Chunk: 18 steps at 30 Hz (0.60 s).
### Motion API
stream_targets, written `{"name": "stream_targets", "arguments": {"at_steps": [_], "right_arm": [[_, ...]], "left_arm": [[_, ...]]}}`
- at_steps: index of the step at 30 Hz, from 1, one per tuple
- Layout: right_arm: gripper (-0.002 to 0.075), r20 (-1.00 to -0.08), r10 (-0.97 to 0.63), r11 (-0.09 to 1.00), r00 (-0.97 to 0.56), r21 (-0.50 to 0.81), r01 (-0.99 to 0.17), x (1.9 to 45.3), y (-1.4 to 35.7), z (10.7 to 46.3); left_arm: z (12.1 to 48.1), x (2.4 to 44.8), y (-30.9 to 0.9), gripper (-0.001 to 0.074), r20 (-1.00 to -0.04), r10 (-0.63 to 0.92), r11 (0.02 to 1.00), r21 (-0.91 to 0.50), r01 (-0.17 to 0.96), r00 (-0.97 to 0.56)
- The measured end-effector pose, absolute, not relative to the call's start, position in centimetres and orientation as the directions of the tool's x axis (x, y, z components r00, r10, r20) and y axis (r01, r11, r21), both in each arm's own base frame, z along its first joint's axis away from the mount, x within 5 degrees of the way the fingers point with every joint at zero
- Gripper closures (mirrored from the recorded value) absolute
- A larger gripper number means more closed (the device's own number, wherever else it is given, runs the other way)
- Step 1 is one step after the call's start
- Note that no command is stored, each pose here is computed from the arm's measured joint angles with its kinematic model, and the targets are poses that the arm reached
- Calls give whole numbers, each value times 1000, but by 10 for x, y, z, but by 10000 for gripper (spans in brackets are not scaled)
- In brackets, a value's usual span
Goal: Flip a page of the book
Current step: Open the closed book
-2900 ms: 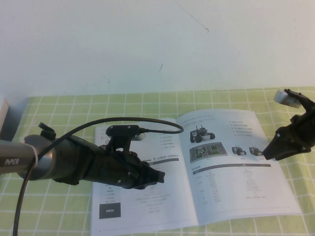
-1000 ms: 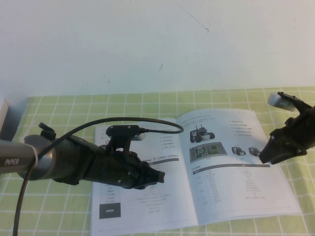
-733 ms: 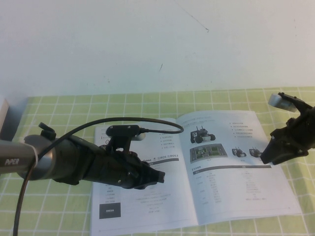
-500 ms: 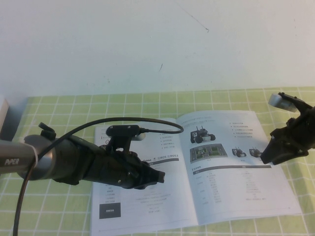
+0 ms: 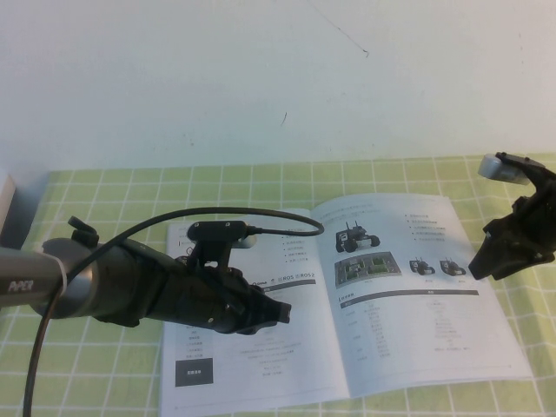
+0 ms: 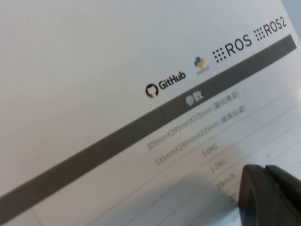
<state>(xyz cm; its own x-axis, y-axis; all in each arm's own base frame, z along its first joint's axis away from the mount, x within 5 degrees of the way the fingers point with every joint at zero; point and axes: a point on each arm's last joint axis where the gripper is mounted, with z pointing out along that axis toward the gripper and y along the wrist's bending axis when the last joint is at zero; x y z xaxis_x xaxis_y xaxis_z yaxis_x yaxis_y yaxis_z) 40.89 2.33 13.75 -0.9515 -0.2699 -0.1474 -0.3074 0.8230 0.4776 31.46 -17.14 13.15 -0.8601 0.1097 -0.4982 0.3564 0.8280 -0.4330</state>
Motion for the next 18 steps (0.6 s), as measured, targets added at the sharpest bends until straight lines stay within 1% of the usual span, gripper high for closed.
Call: {"name": "stream_targets", "arguments": {"at_steps": [18], "right_arm": [[405,-136,-247,815,-959,507,-282,410,25,131]], "left_arm": [[132,315,-171,738,-498,110,828,-433,356,-860]]}}
